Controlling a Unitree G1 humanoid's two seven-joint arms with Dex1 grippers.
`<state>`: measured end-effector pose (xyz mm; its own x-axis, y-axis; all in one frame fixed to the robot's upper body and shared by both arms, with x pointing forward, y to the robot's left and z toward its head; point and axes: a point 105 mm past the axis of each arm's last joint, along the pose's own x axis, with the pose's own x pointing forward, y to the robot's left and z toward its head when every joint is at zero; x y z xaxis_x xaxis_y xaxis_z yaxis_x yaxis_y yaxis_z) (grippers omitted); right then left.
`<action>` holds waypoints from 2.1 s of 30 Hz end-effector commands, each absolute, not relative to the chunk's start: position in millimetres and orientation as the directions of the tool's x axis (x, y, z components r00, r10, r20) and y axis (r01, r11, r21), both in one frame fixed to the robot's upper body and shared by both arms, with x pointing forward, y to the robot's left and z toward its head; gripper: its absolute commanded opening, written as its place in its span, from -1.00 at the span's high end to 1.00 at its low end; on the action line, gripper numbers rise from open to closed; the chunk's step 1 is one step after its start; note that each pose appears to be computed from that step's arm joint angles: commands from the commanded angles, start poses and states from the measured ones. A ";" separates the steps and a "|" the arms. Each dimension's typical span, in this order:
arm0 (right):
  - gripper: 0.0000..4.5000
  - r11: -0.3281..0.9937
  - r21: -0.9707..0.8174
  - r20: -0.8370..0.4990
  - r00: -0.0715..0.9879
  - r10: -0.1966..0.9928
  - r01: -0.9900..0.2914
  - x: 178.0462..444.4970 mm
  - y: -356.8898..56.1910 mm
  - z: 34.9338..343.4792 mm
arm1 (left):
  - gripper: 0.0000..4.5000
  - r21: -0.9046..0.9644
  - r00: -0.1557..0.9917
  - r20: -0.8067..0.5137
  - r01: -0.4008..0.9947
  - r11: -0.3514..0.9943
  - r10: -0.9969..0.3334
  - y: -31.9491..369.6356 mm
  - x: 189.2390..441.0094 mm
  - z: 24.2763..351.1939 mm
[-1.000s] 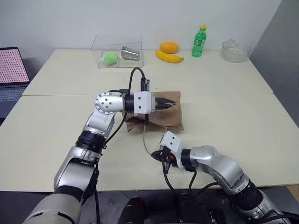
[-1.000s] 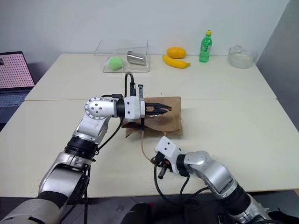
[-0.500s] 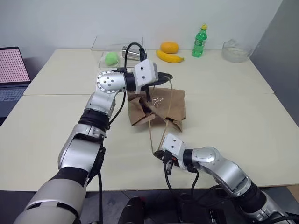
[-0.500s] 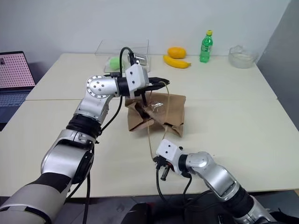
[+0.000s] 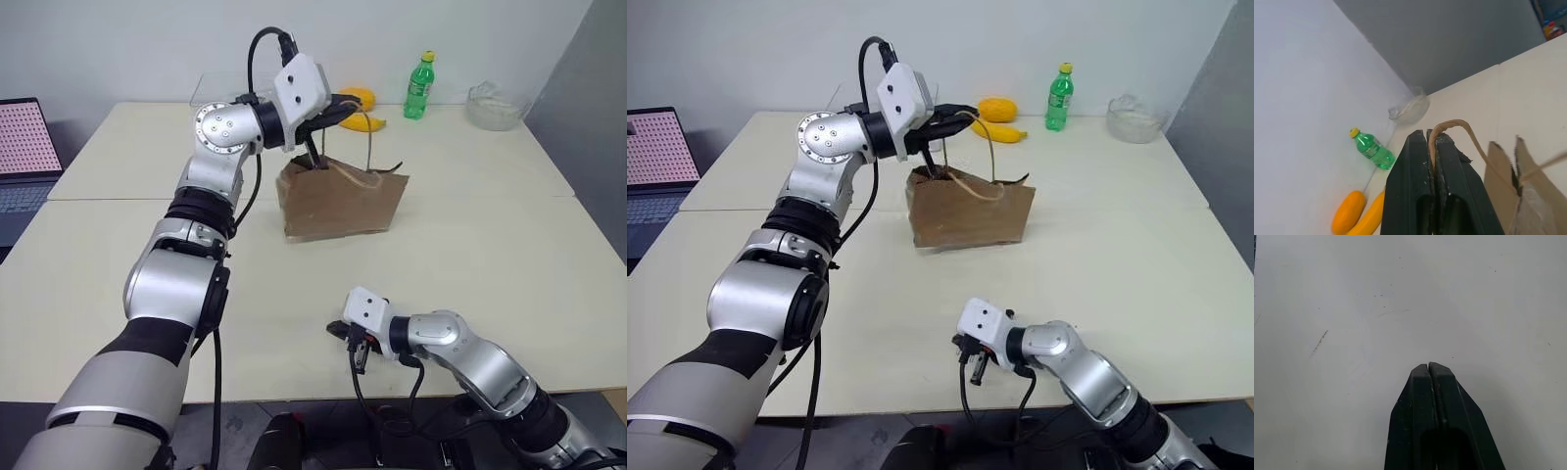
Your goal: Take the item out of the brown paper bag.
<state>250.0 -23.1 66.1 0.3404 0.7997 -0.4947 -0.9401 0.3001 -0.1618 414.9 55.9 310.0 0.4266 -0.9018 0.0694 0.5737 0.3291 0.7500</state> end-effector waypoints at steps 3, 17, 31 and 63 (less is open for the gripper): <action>0.99 0.353 -0.207 -0.451 0.409 0.794 -0.913 253.1 -35.3 77.5 | 1.00 0.774 0.325 0.076 0.577 0.261 -0.943 49.6 398.2 322.0; -0.83 0.556 -0.568 -0.096 0.720 0.688 -0.607 266.7 -105.8 194.1 | 1.00 0.742 0.243 0.021 0.646 0.178 -0.970 46.4 383.0 301.8; -0.83 0.404 -0.808 -0.026 0.712 0.702 -0.428 310.5 -96.5 237.7 | 1.00 0.752 0.212 0.006 0.643 0.144 -0.977 39.7 379.1 301.0; 0.99 0.133 -0.843 -0.154 0.471 0.868 -0.521 291.1 -55.4 230.5 | 1.00 0.778 0.259 -0.007 0.609 0.158 -0.966 49.6 393.8 312.5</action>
<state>301.9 -58.0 221.6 0.5017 0.8479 -0.1714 -0.5422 0.1538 -0.8260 396.4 48.0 290.6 0.2538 -0.9658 -0.0530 0.6630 0.1337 0.7366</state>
